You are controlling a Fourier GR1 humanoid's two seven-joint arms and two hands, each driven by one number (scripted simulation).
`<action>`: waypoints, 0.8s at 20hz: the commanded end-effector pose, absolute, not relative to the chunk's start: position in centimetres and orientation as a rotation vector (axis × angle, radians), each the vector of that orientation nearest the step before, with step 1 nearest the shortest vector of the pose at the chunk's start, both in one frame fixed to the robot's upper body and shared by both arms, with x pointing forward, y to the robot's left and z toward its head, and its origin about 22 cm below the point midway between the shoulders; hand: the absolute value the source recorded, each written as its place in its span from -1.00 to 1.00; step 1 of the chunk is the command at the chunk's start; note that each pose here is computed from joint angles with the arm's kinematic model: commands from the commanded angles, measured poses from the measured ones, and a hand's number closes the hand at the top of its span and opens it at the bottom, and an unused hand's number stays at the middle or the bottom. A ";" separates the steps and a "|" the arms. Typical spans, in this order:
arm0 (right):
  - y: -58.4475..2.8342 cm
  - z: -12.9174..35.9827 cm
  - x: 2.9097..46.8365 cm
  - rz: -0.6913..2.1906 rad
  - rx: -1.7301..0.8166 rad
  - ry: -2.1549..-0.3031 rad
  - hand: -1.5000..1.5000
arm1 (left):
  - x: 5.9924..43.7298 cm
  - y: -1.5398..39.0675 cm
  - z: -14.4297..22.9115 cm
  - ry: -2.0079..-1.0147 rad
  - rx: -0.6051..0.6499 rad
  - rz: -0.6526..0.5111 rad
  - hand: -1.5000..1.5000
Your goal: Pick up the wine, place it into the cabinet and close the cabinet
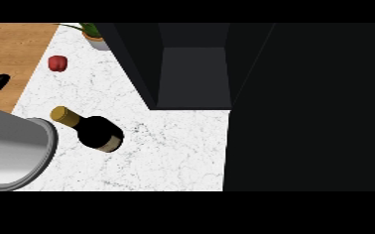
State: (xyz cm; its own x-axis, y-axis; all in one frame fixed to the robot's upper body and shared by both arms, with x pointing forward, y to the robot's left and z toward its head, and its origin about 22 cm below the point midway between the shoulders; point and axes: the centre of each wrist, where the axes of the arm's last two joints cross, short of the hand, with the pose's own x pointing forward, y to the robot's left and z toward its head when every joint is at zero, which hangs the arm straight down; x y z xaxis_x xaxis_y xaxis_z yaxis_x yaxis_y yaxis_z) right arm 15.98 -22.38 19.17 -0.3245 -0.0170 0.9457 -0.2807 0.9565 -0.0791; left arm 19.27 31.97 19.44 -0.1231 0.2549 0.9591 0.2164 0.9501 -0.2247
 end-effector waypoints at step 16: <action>-22.9 21.5 12.4 0.302 0.273 -1.939 -1.00 | 22.6 33.2 8.4 -1.564 -0.373 0.018 -1.00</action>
State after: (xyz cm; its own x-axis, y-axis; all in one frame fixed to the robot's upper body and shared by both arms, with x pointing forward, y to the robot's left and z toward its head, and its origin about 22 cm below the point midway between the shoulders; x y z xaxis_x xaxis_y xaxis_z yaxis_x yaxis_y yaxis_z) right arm 16.00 -22.72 19.58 -0.3250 0.0153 0.9456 -0.2696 0.9569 -0.1081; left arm 22.25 34.34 11.44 0.0020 0.2482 0.9687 0.2139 0.9462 -0.2428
